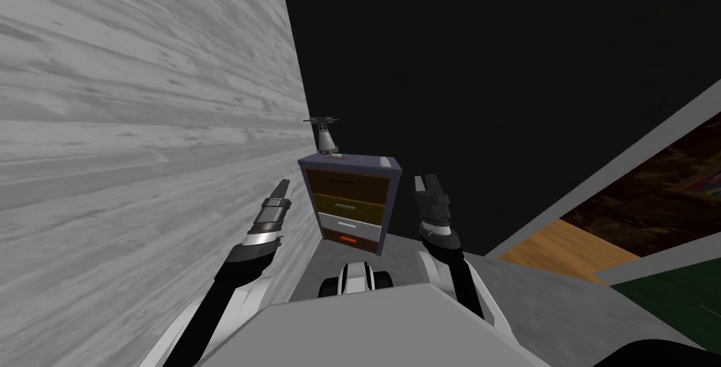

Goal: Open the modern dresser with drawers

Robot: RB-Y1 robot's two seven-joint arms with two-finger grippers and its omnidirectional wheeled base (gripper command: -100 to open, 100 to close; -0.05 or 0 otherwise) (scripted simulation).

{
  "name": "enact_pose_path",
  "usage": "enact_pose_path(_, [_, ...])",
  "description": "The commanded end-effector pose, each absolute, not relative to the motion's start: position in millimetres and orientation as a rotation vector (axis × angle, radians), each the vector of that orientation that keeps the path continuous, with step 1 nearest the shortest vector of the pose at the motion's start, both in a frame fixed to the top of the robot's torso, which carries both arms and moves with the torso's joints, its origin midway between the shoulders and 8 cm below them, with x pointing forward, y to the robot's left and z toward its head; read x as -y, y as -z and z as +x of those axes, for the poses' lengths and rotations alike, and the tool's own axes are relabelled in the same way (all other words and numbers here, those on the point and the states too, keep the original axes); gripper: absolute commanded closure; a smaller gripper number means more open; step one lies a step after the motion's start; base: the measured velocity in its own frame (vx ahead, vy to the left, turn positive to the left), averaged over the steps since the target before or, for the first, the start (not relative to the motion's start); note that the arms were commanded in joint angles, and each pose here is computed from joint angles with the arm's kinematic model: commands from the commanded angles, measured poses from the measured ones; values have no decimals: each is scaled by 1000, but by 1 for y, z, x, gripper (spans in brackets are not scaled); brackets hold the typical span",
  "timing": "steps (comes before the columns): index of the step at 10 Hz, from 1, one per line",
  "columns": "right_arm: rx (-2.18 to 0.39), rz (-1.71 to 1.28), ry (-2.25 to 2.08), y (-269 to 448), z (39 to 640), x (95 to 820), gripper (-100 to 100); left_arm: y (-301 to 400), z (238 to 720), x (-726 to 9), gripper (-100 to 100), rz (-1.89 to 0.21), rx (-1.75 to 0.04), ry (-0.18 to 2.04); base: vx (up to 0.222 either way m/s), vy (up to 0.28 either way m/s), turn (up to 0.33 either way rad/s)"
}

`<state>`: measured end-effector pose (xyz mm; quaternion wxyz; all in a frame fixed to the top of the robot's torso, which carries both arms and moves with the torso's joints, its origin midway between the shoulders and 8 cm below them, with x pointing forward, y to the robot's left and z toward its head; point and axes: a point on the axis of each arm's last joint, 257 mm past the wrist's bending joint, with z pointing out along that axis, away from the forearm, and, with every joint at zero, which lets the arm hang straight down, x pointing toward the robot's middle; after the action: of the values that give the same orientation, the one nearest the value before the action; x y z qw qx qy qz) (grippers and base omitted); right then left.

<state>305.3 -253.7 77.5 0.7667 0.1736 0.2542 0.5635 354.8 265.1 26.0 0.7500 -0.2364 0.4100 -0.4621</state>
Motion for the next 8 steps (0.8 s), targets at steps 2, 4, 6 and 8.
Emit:
enact_pose_path(2, [-552,377,-1224,-77,305,254,0,-10,361,-265,-100,-552,-967,993,44,-15,-63])
enact_pose_path(4, [-552,377,-1224,-77,305,254,0,-2,364,-264,-100,-568,-1003,983,44,-15,-71])
enact_pose_path(6, [-552,377,-1224,-77,305,254,0,9,368,-264,-100,-589,-1052,968,51,-21,-79])
enact_pose_path(8, [-552,377,-1224,-77,305,254,0,16,370,-264,-100,-601,-1083,958,52,-16,-60])
